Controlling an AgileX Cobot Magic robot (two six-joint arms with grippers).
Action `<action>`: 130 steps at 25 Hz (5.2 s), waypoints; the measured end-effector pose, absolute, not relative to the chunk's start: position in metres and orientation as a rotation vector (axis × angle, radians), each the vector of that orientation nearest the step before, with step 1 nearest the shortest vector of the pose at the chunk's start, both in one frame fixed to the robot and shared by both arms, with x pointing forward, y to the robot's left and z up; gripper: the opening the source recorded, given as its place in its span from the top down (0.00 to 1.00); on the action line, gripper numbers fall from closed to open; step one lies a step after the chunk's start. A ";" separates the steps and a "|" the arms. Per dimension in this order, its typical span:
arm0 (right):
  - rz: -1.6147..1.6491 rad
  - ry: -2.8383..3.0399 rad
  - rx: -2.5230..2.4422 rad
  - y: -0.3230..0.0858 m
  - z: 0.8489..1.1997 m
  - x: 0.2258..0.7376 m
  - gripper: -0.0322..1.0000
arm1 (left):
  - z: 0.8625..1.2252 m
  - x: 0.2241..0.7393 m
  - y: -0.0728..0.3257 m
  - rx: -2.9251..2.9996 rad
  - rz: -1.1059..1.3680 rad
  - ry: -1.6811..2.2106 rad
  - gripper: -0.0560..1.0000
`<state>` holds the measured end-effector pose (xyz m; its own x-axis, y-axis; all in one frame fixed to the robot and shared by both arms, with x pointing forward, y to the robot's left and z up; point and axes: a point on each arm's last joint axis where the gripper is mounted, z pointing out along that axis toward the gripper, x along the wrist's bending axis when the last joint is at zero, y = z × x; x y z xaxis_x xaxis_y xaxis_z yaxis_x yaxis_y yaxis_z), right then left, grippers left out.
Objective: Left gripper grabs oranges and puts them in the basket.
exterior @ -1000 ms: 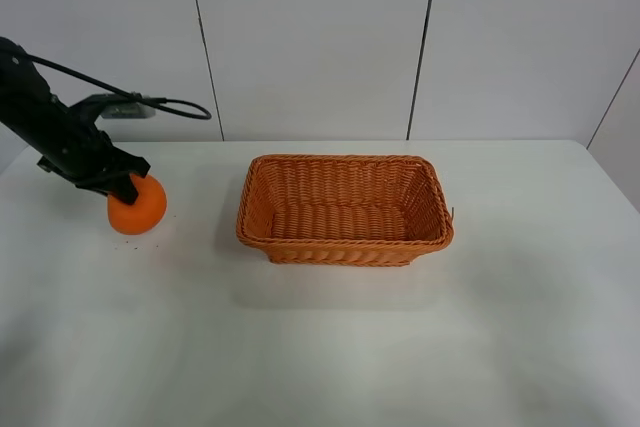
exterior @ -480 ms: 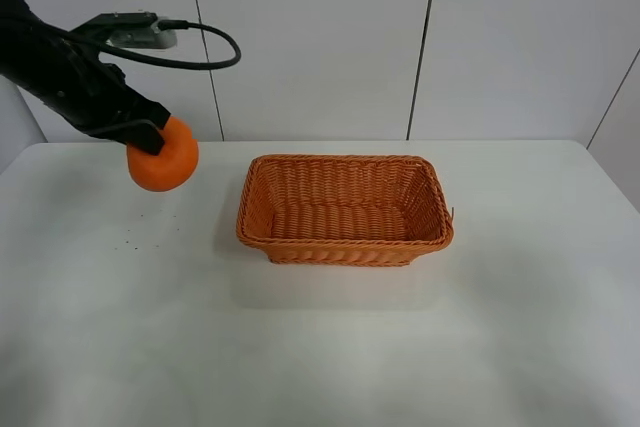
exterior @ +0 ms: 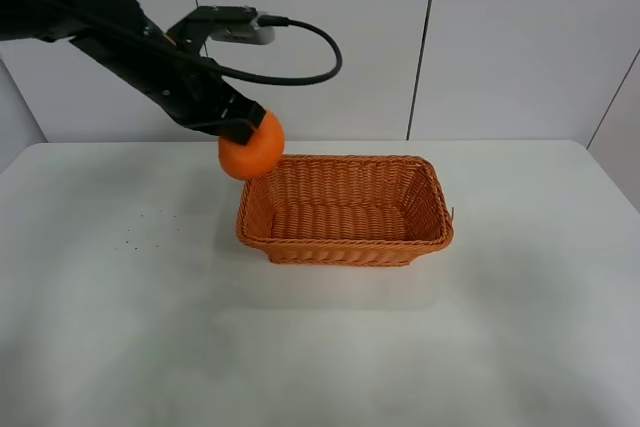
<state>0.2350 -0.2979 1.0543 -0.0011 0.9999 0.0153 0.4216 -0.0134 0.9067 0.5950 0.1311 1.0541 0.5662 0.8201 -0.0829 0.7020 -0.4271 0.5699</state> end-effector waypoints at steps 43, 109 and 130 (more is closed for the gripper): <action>0.985 1.519 1.532 -0.298 1.054 0.235 0.30 | 0.924 0.651 0.018 2.470 0.014 1.192 0.44; 0.985 1.519 1.532 -0.298 1.054 0.235 0.30 | 1.059 0.663 0.340 2.119 0.455 1.934 0.17; 0.985 1.519 1.532 -0.298 1.054 0.235 0.30 | 1.138 0.455 0.321 1.921 0.794 1.735 0.17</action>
